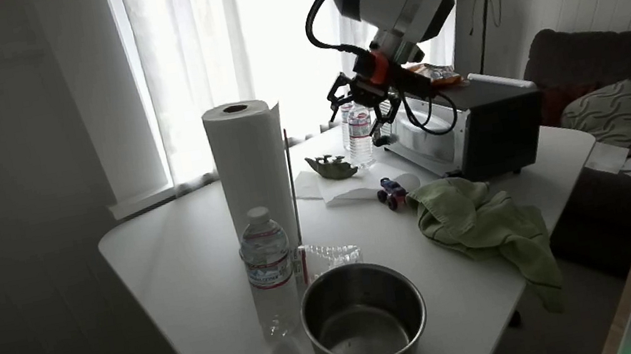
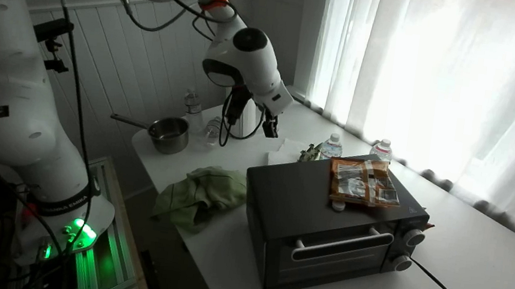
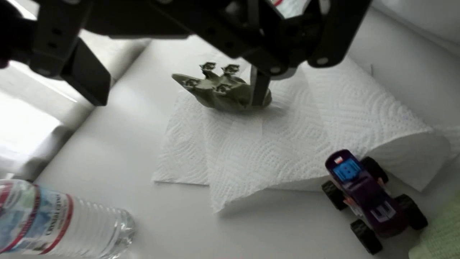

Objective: Move the dinosaur toy closer to the mini oven

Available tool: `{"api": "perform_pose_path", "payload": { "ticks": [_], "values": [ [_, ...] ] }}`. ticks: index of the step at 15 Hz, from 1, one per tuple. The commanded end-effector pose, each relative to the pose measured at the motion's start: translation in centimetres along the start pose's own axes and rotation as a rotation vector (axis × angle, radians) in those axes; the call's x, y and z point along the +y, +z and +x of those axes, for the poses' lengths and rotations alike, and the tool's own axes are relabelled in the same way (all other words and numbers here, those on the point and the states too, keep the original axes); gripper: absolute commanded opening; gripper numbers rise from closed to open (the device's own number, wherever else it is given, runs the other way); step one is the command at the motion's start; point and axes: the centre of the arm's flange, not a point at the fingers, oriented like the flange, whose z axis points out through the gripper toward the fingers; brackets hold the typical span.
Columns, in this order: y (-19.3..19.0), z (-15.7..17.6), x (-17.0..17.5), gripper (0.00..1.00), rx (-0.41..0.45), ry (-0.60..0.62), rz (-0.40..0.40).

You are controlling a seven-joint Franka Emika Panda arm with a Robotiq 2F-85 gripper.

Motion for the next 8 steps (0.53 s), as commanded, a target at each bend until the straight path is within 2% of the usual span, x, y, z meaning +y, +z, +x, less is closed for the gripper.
{"api": "perform_pose_path", "payload": {
  "ticks": [1,6,8],
  "values": [
    [-7.2,-0.6,-1.7,1.00,0.051,-0.114,0.064],
    [-14.1,0.8,-1.7,1.00,0.144,-0.244,0.071],
    [-16.4,0.9,-0.6,1.00,0.109,-0.310,0.069]
  ]
}}
